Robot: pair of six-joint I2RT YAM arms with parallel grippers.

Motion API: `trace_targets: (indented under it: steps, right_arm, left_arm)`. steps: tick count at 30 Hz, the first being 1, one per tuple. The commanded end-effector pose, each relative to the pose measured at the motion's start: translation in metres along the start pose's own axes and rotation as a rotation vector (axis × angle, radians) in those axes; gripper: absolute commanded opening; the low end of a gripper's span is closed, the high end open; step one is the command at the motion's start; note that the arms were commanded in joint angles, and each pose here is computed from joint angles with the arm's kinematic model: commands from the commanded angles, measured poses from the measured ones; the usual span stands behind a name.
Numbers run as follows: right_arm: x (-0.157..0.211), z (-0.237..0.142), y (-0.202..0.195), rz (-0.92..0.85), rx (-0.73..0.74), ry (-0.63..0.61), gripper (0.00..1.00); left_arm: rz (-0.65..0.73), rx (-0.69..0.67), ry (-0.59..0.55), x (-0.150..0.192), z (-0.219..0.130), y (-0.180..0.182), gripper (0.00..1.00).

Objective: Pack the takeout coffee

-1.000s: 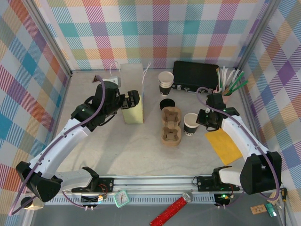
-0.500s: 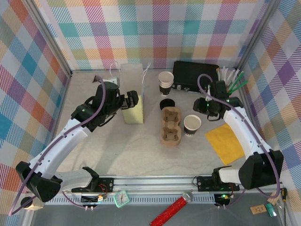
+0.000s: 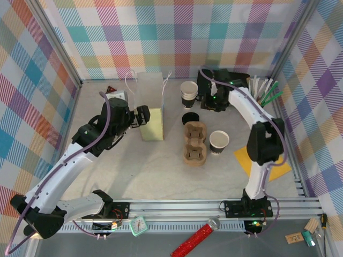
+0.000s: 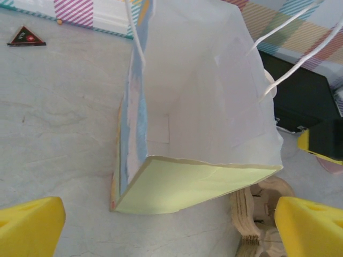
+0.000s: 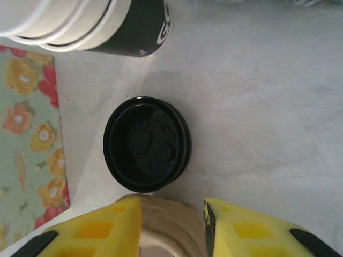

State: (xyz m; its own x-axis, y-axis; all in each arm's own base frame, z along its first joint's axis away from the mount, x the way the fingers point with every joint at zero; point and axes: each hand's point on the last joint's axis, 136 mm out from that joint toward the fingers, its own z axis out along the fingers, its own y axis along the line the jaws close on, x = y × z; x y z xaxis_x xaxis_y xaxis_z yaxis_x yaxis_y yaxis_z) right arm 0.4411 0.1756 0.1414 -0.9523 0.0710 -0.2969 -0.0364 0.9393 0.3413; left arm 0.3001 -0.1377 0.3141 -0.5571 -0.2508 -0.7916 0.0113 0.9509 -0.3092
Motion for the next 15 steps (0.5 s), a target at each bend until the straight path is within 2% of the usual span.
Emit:
trace_targets:
  steps: [1,7,15]
  right_arm:
    - [0.011,0.021,0.015,-0.009,-0.018,0.107,0.33]
    - [0.011,0.062,0.016,0.023,-0.008,0.177,0.33]
    - [0.015,0.09,0.021,0.01,0.006,0.224,0.37]
  left_arm:
    - [0.013,-0.044,0.002,0.006,-0.007,0.012,1.0]
    - [0.017,-0.058,-0.005,0.008,-0.012,0.019,1.0]
    - [0.024,-0.069,-0.008,0.008,-0.011,0.021,1.0]
